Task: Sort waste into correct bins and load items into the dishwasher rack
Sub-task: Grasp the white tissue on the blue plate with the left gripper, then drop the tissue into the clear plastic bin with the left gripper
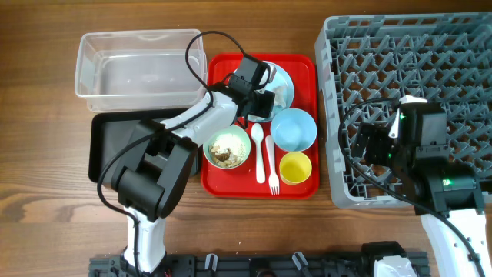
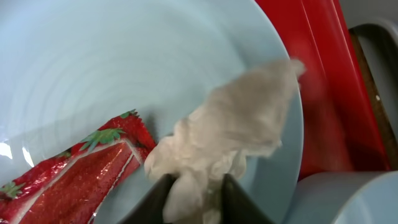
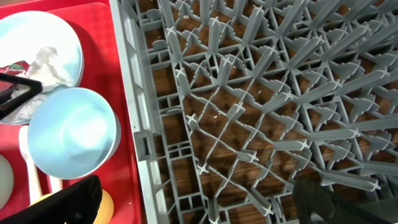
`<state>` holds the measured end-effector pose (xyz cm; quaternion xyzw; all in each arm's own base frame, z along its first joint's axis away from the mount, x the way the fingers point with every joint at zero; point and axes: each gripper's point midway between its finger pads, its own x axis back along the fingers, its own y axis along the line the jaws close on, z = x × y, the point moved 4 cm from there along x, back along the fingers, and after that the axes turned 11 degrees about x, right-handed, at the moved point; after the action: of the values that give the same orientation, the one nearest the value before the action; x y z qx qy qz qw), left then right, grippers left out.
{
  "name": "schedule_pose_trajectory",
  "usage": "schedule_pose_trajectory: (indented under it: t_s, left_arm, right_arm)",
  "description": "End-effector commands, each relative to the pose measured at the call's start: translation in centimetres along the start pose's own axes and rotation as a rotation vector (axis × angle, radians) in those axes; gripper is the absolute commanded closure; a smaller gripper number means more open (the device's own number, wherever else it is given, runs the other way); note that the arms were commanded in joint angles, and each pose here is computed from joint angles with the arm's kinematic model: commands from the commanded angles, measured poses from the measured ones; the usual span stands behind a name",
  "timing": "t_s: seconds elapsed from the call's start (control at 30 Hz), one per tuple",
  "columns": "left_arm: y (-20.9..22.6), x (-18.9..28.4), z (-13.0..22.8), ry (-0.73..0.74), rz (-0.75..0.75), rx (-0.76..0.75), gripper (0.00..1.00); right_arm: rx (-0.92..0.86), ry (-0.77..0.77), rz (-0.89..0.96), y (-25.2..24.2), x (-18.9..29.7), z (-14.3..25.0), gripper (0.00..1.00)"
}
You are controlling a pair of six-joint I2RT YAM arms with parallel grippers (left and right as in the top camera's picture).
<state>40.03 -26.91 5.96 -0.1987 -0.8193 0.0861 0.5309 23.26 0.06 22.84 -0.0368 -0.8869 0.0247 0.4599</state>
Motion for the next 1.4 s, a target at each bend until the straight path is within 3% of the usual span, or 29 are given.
schedule_pose_trajectory:
  t_s: [0.0,0.4,0.63,0.77,0.83,0.9,1.03,1.2,1.37]
  left_arm:
    - [0.2,1.2,-1.8,-0.054,0.001,0.005,0.96]
    - [4.0,17.0,-9.7,-0.397,0.006,0.104,0.96]
    - [14.3,20.3,-11.0,-0.483,-0.227,0.282,0.96]
    - [18.2,18.5,-9.7,-0.407,-0.284,0.354,0.78]
    - [18.6,18.0,-9.3,-0.386,-0.291,0.363,0.57]
    - [18.0,18.4,-9.6,-0.398,-0.282,0.35,0.43]
    - [13.6,18.8,-10.0,-0.393,-0.152,0.221,0.46]
    - [6.2,15.6,-8.0,-0.271,-0.023,-0.107,0.3]
    - [2.4,9.9,-4.2,-0.099,0.007,-0.403,0.23]
  right_arm:
    - [-0.016,-0.025,0.018,-0.2,0.6,-0.7,0.0]
    - [-0.017,-0.028,0.021,-0.3,0.6,-0.7,0.0]
    - [-0.017,-0.028,0.021,-0.3,0.6,-0.7,0.0]
    - [-0.016,-0.028,0.021,-0.3,0.6,-0.7,0.0]
    - [-0.016,-0.028,0.021,-0.3,0.6,-0.7,0.0]
    - [-0.017,-0.028,0.021,-0.3,0.6,-0.7,0.0]
    - [-0.017,-0.029,0.021,-0.3,0.6,-0.7,0.0]
    - [-0.018,-0.036,0.02,-0.3,0.6,-0.9,0.0]
    - [-0.018,-0.037,0.02,-0.3,0.6,-0.9,0.0]
